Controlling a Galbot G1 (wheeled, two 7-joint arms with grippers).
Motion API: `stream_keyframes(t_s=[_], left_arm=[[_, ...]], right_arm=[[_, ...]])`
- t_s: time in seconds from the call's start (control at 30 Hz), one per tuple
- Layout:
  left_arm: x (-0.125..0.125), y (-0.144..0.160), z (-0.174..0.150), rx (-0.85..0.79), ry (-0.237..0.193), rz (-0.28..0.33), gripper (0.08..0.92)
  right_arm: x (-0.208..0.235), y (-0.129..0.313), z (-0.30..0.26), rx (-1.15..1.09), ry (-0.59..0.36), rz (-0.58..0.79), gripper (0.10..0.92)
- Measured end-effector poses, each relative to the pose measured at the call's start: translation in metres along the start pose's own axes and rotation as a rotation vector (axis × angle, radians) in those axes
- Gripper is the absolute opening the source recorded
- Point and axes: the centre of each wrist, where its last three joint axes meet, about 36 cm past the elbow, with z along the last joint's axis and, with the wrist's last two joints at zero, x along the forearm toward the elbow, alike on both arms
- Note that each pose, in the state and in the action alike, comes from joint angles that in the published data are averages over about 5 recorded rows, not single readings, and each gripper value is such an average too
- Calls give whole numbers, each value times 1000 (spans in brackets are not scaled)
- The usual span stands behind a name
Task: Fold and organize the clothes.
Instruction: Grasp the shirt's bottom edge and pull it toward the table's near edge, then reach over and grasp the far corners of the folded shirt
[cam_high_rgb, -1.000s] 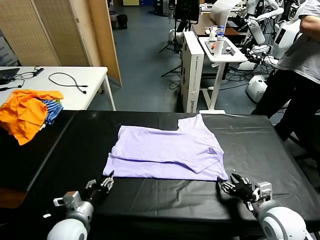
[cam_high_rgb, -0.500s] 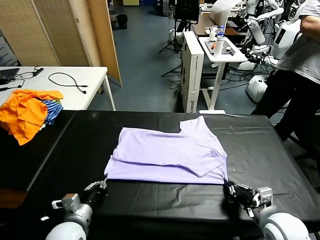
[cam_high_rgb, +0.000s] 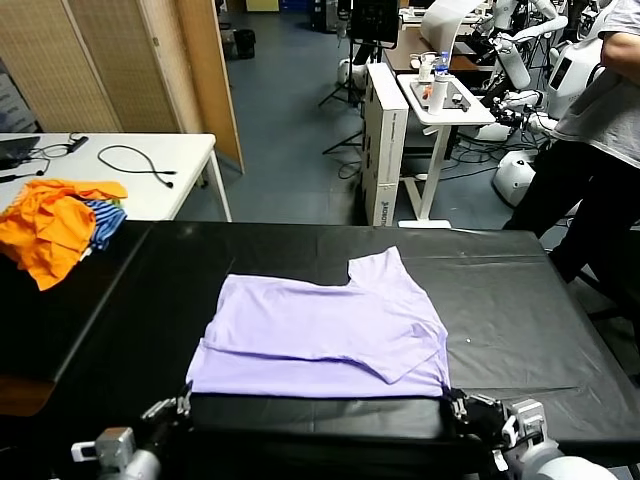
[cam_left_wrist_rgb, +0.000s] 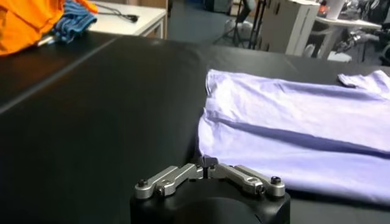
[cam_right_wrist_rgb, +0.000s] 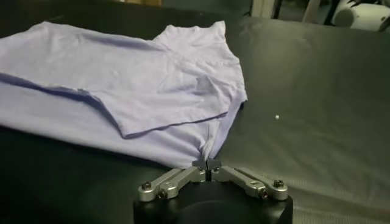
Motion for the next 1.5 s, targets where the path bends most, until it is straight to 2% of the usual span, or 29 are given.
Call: stream_keyframes(t_s=[0.23, 0.3, 0.4, 0.6, 0.73, 0.83, 1.0, 1.2, 1.5], left_arm=[[9, -3, -4, 5, 12, -35, 627], [10, -3, -7, 1, 12, -46, 757], [13, -1, -14, 4, 0, -49, 876], [13, 4, -43, 71, -87, -19, 906], [-1, 6, -63, 101, -136, 27, 907], [-18, 6, -75, 101, -153, 66, 907], [-51, 9, -94, 102, -140, 121, 907], [-95, 15, -120, 70, -115, 149, 907], [-168, 21, -138, 27, -24, 154, 907]], right_arm=[[17, 6, 1, 8, -1, 7, 809], [24, 8, -1, 6, -5, 6, 876], [33, 7, -6, -2, -25, 5, 903], [38, -7, -30, -16, -134, 15, 907], [20, -22, -52, -10, -213, 30, 907], [-3, -35, -71, 6, -258, 38, 907], [-48, -49, -98, 20, -263, 30, 907], [-99, -55, -127, 7, -224, 3, 907], [-160, -60, -162, 3, -175, -7, 907]])
